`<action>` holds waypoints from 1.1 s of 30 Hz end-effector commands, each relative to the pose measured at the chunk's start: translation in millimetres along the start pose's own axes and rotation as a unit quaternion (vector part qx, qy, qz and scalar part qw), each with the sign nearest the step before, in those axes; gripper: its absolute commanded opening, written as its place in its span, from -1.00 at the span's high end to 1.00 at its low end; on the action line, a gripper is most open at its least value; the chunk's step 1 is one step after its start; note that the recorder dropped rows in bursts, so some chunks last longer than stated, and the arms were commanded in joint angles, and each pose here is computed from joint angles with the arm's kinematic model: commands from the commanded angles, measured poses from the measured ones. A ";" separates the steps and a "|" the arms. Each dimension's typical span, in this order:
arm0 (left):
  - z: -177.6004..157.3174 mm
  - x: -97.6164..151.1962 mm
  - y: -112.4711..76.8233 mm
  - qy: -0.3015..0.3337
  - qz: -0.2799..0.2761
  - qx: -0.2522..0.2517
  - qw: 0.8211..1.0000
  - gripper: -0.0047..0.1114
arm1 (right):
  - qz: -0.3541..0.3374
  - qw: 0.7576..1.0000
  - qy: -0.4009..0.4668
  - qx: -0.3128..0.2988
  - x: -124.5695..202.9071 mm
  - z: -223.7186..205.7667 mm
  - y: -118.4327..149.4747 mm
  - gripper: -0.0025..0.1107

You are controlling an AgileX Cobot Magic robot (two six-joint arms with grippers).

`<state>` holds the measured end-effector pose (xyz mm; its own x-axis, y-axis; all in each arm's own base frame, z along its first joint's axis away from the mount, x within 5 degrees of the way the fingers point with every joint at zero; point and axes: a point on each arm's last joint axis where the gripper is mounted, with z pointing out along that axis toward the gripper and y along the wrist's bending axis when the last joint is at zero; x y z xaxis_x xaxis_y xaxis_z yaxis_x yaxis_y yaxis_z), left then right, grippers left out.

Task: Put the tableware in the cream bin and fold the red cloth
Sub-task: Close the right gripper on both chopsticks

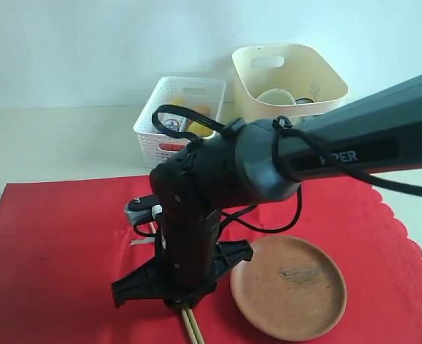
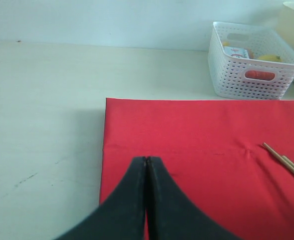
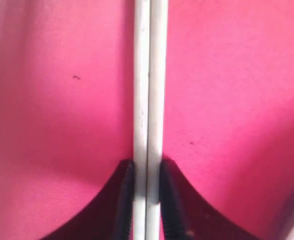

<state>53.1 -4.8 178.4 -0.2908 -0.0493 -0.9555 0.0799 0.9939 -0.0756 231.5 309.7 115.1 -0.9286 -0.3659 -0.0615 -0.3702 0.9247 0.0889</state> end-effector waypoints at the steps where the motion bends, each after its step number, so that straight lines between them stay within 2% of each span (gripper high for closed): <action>1: -0.9 -2.5 -0.9 -0.010 -0.004 0.006 1.000 0.92 | -0.008 1.000 0.001 -0.002 5.0 -4.7 7.2 0.96; 21: -0.9 -2.5 -0.9 -0.010 -0.004 0.006 1.000 0.92 | -0.031 0.984 -0.159 -0.079 15.1 -140.5 5.2 0.96; 25: -0.9 -2.5 -0.9 -0.010 -0.004 0.006 1.000 0.92 | -0.046 0.985 -0.151 -0.074 19.2 -145.4 3.4 0.96; 33: -0.9 -2.5 -0.9 -0.010 -0.004 0.006 1.000 0.92 | -0.063 0.993 -0.086 -0.043 15.9 -107.2 5.2 0.92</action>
<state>53.1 -4.8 178.4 -0.2908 -0.0493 -0.9555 0.0799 0.9939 -0.0756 211.4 293.8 235.5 -0.8575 -0.4273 -0.2866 -0.4838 0.8593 0.1661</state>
